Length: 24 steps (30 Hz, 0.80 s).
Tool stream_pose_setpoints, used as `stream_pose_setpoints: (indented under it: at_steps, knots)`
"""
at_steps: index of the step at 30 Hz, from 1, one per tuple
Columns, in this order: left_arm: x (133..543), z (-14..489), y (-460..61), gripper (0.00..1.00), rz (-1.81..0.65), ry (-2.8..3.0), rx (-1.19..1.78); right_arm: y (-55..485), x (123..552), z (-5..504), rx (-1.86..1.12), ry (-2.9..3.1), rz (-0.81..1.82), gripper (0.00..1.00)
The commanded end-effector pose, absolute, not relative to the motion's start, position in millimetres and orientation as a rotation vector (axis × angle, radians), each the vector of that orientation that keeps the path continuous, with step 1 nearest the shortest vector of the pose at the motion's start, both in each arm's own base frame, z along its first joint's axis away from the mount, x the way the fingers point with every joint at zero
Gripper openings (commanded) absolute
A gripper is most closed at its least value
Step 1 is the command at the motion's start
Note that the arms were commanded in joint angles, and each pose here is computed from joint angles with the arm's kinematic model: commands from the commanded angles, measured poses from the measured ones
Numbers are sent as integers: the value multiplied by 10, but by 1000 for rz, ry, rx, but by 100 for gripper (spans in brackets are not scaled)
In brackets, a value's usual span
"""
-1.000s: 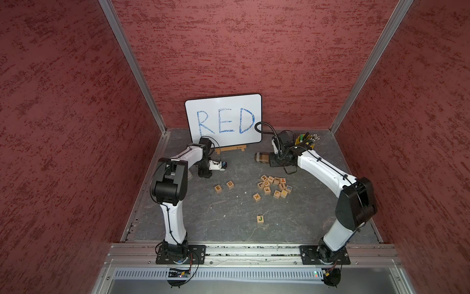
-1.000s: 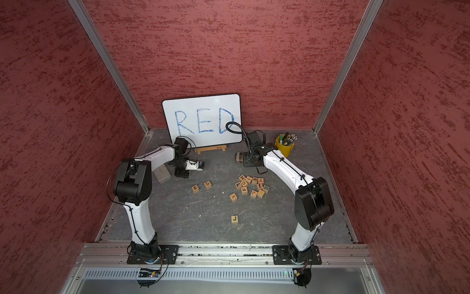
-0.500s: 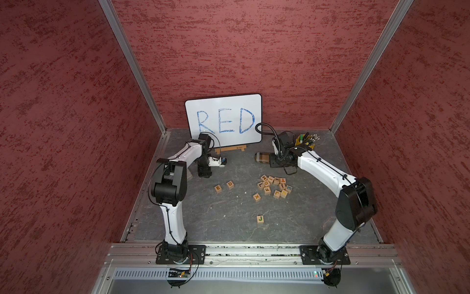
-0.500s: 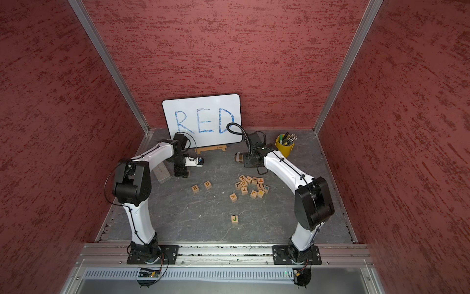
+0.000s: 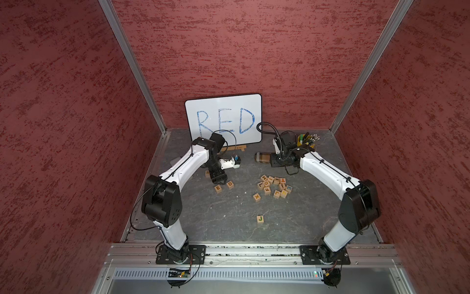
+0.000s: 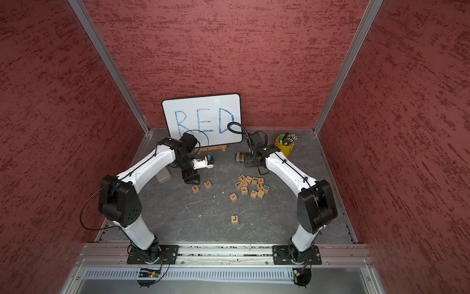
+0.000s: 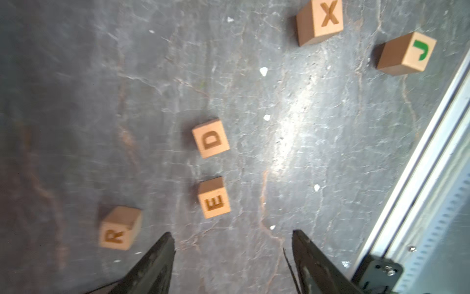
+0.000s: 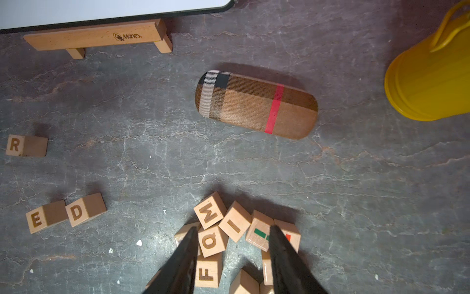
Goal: Assemble the uppercase word "red" with letter blocks
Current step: Pick up the letter block from the center of the board.
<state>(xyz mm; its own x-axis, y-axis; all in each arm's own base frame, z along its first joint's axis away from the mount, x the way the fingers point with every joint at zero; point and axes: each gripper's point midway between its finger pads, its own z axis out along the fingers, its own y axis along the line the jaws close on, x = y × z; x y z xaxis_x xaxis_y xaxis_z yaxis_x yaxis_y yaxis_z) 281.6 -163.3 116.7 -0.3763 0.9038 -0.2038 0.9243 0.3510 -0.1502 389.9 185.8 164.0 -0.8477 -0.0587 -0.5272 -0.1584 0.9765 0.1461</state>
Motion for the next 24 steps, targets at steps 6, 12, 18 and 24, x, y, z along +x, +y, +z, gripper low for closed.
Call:
stream_pose_setpoints:
  at_steps: [6, 12, 18, 24]
  knots:
    - [2632, 828, -1733, 68, -396, 2626, 1556, 1842, 3838, 1682, -149, 2546, 300, 48]
    - [2882, 871, -1736, 70, -253, 2538, 1469, 1824, 3788, 1642, -143, 2556, 299, 48]
    - [2968, 759, -1657, 73, -159, 2548, 1474, 1814, 3799, 1616, -149, 2563, 286, 48]
    - [2931, 505, -1540, 70, -109, 2584, 1525, 1814, 3805, 1600, -155, 2567, 280, 48]
